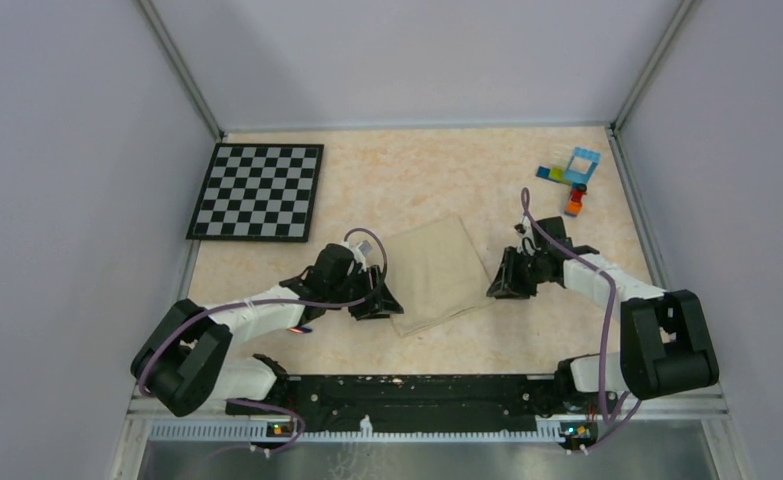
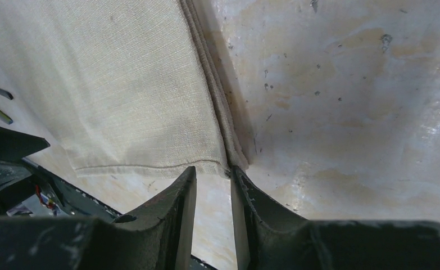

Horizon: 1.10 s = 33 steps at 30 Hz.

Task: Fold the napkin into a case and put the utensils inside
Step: Pick up the top corner of the square-folded napkin from the center of the board.

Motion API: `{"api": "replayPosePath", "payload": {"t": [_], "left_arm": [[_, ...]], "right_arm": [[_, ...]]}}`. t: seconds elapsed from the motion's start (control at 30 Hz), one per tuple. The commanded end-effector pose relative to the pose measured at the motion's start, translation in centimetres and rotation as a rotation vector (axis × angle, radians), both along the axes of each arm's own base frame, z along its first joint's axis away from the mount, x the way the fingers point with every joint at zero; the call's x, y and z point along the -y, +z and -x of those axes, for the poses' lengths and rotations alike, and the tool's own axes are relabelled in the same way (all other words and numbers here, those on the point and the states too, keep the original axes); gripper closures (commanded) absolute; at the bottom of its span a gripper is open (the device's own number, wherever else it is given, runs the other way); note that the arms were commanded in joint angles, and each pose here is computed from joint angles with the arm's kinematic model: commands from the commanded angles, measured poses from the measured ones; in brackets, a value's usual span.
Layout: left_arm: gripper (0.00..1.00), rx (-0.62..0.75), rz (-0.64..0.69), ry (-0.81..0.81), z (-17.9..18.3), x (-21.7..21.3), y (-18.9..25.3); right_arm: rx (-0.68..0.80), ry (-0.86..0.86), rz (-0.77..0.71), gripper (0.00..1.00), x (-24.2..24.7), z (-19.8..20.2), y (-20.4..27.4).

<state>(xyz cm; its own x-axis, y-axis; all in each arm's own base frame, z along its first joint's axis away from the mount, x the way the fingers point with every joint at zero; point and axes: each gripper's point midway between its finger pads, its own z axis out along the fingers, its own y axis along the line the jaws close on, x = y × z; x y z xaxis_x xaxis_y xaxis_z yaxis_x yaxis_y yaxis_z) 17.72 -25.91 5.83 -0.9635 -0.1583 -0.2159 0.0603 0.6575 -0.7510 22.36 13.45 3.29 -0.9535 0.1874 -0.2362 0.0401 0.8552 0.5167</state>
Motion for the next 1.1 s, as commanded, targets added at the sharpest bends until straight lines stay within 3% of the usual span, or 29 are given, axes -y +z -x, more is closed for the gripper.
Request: {"api": "replayPosePath", "payload": {"t": [0.0,0.27,0.53,0.77,1.07], "left_arm": [[0.47,0.043,0.025,-0.002,-0.4,0.4,0.9],[0.47,0.046,0.035,-0.002,-0.4,0.5,1.1],[0.47,0.048,0.037,-0.004,-0.4,0.5,1.2],[0.47,0.050,0.038,-0.009,-0.5,0.5,1.3],[0.47,0.045,0.033,-0.011,-0.3,0.5,0.9]], "right_arm": [[0.028,0.052,-0.041,0.72,-1.3,-0.1,0.8],[0.042,0.036,-0.072,0.74,-1.7,0.1,1.4],[0.033,-0.041,-0.005,0.66,-0.4,0.0,0.0],[0.032,-0.038,-0.014,0.65,-0.6,-0.2,-0.3],[0.066,-0.034,-0.026,0.77,-0.9,-1.0,1.0]]}}
